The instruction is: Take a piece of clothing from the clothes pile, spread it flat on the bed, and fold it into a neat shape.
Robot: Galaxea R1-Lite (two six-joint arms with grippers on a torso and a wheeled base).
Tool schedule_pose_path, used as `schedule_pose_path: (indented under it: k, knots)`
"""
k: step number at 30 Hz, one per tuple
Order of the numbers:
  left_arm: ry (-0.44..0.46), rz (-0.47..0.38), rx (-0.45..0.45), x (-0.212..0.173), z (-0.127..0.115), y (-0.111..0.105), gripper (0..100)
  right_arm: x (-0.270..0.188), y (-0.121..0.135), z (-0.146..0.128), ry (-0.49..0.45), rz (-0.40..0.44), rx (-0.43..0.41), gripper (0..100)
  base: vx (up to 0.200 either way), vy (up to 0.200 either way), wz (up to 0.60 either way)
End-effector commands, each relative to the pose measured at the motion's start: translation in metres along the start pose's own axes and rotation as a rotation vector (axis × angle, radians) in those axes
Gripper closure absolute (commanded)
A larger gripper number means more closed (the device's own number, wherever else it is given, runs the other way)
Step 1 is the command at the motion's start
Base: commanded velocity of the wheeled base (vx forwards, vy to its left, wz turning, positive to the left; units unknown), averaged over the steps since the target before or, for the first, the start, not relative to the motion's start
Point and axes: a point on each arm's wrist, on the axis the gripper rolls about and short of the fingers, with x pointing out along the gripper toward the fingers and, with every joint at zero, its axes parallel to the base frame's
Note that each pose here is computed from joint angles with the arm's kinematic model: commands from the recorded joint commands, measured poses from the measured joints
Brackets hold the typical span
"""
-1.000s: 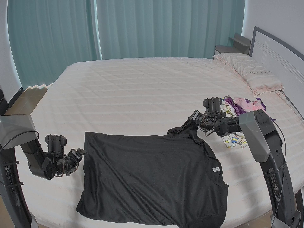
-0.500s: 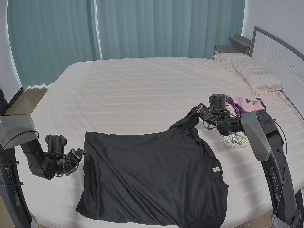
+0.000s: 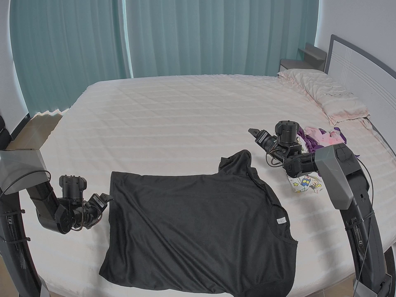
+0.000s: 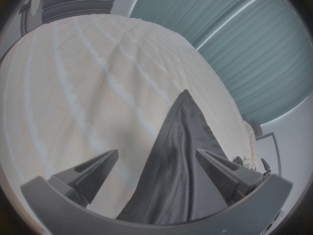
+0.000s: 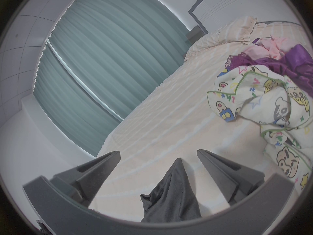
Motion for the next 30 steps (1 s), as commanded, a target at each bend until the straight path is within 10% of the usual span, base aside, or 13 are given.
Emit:
schedule_pose_path:
  k: [1,19,30]
  knots:
    - [0.001,0.001,-0.001,0.000,0.000,0.000,0,0.001,-0.002,-0.002,0.006,-0.008,0.001,0,0.000,0.000,0.00]
    - [0.008,-0.122,0.094,-0.069,-0.007,-0.010,0,-0.125,-0.009,-0.010,0.149,-0.154,-0.039,0,0.000,0.000,0.00]
    - [0.143,-0.021,0.094,-0.096,-0.042,0.025,0,-0.222,-0.022,-0.037,0.220,-0.210,0.008,0,-0.164,0.000,0.00]
